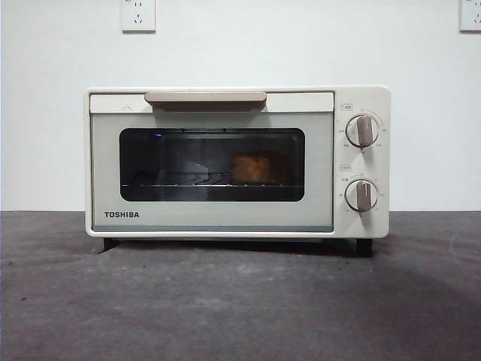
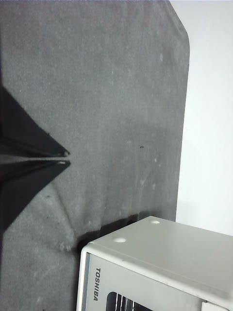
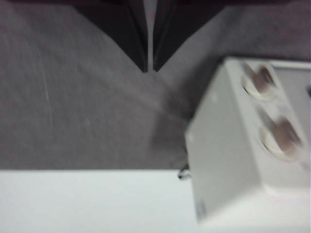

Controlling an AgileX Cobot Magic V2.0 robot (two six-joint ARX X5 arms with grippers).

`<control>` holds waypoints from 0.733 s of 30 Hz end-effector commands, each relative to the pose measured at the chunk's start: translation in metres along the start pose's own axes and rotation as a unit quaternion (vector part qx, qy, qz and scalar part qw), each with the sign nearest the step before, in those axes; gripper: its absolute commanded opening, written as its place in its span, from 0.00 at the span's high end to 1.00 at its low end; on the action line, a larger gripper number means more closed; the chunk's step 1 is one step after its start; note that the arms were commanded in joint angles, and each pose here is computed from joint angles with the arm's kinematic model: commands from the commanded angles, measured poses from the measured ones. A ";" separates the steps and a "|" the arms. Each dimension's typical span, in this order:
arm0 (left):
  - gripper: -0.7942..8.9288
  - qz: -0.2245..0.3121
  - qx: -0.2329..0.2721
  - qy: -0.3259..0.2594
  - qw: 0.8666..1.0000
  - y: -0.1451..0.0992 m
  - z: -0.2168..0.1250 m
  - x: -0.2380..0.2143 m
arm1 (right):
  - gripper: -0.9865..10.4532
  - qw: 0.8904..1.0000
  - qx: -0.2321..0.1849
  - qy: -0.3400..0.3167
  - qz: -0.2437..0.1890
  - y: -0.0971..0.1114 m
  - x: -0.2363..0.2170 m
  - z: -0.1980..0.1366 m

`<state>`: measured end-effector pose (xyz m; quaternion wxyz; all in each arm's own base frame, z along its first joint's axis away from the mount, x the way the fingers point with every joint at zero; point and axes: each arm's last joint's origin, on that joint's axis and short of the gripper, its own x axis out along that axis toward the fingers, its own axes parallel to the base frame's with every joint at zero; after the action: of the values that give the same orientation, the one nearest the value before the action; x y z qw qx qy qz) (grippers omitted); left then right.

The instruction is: The left arm flap open the oven, the right arm pick bread and place it into oven, the left arm flap close the oven

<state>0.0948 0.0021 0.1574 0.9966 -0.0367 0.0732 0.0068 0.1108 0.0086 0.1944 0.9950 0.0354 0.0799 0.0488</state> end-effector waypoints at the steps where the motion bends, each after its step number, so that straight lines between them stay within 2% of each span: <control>1: 0.90 0.004 -0.001 0.002 1.000 0.001 -0.005 0.002 | 0.90 1.000 -0.005 -0.004 -0.006 -0.004 0.001 -0.013; 6: 0.90 0.004 -0.001 0.002 1.000 0.001 -0.005 0.002 | 0.90 1.000 -0.003 -0.002 -0.020 -0.009 0.000 -0.041; 9: 0.90 0.004 -0.001 0.001 1.000 0.001 -0.005 0.002 | 0.90 0.999 0.000 0.039 -0.025 -0.009 -0.005 -0.051; 13: 0.90 0.004 -0.001 0.001 1.000 0.001 -0.005 0.002 | 0.90 0.999 -0.029 0.012 -0.028 -0.009 -0.008 -0.047; 15: 0.90 0.004 -0.001 0.000 1.000 0.001 -0.005 0.002 | 0.90 0.999 -0.028 0.007 -0.041 -0.010 -0.009 -0.046; 22: 0.90 0.004 -0.001 0.001 1.000 0.001 -0.005 0.002 | 0.90 0.999 -0.028 0.005 -0.040 -0.010 -0.009 -0.046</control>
<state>0.0949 0.0021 0.1575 0.9966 -0.0367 0.0729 0.0067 0.0957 0.0012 0.1524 0.9967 0.0112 0.0799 0.0132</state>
